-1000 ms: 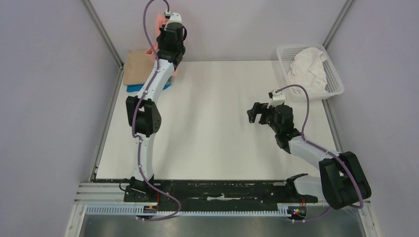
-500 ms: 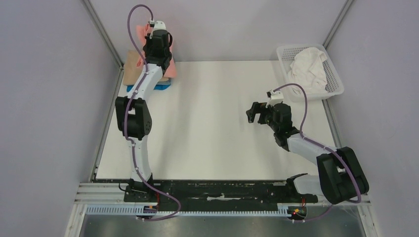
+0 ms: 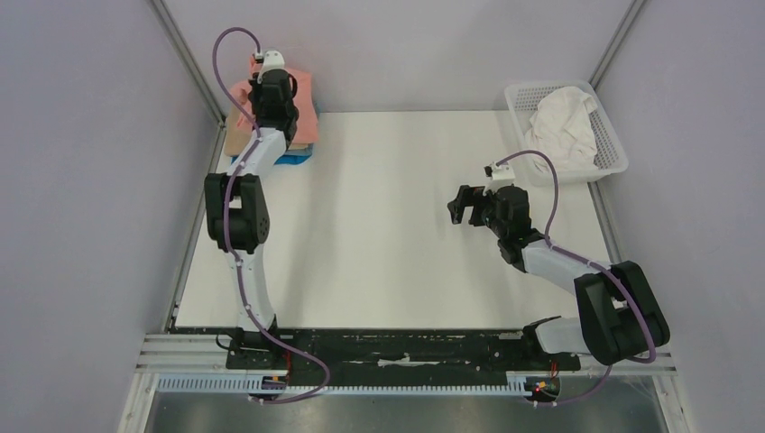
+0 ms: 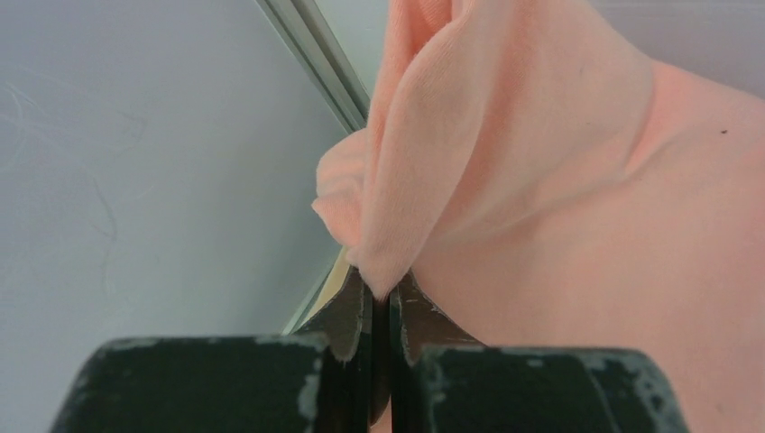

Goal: Fold and stack the t-shirts
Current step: Put the neatly folded tshirt into the corner of the board with the left arm

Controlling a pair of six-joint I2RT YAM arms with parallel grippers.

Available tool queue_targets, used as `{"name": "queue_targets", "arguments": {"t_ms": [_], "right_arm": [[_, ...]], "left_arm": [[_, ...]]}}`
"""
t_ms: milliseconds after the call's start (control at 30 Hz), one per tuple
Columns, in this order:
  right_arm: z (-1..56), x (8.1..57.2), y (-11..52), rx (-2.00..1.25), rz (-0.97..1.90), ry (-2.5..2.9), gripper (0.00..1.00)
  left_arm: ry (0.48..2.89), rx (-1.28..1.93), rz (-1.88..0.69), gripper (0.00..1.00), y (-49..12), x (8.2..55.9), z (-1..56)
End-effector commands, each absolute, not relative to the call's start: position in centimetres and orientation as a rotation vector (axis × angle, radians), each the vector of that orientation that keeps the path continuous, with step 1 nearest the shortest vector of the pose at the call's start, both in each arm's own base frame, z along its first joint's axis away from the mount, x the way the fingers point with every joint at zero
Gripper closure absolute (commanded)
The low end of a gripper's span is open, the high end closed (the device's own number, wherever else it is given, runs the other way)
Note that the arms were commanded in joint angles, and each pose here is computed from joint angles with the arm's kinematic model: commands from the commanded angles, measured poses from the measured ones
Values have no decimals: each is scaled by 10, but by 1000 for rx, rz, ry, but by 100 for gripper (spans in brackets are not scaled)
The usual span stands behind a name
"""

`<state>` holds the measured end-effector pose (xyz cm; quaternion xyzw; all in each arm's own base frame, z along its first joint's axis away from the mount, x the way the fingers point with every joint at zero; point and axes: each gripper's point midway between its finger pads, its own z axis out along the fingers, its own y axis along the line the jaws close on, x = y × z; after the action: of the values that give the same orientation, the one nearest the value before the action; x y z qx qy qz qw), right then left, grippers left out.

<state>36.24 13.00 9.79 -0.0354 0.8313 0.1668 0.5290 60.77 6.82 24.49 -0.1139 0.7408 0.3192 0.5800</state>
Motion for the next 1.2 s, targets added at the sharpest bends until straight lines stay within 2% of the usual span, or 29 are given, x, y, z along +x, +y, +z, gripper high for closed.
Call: {"name": "queue_targets", "arguments": {"t_ms": [0, 133, 267, 300, 333, 367, 400, 433, 667, 967, 1167], "right_arm": [[114, 374, 131, -72, 398, 1944, 2], [112, 375, 130, -70, 391, 1955, 2], [110, 376, 130, -68, 390, 1964, 2], [109, 376, 130, -67, 389, 1967, 2], [110, 377, 131, -68, 390, 1969, 2], [109, 377, 131, -70, 391, 1971, 2], [109, 377, 131, -69, 391, 1973, 2], [108, 377, 131, -70, 391, 1977, 2], [112, 376, 133, -75, 403, 1970, 2], [118, 362, 138, -107, 457, 1962, 2], [118, 355, 134, -107, 445, 1957, 2]], "left_arm": [[1610, -338, 734, 98, 101, 623, 259], [1628, -334, 705, 98, 114, 632, 245], [1658, -393, 726, 97, 152, 636, 225], [1669, -408, 729, 90, 157, 638, 219], [1683, -415, 736, 69, 161, 638, 215], [1696, -420, 741, 44, 162, 639, 211], [1698, -423, 739, 26, 162, 639, 209], [1695, -437, 744, 23, 164, 638, 208], [1677, -542, 624, 22, 153, 627, 226], [1669, -553, 222, 20, 75, 605, 231], [1770, -426, 33, 19, 6, 611, 207]]}}
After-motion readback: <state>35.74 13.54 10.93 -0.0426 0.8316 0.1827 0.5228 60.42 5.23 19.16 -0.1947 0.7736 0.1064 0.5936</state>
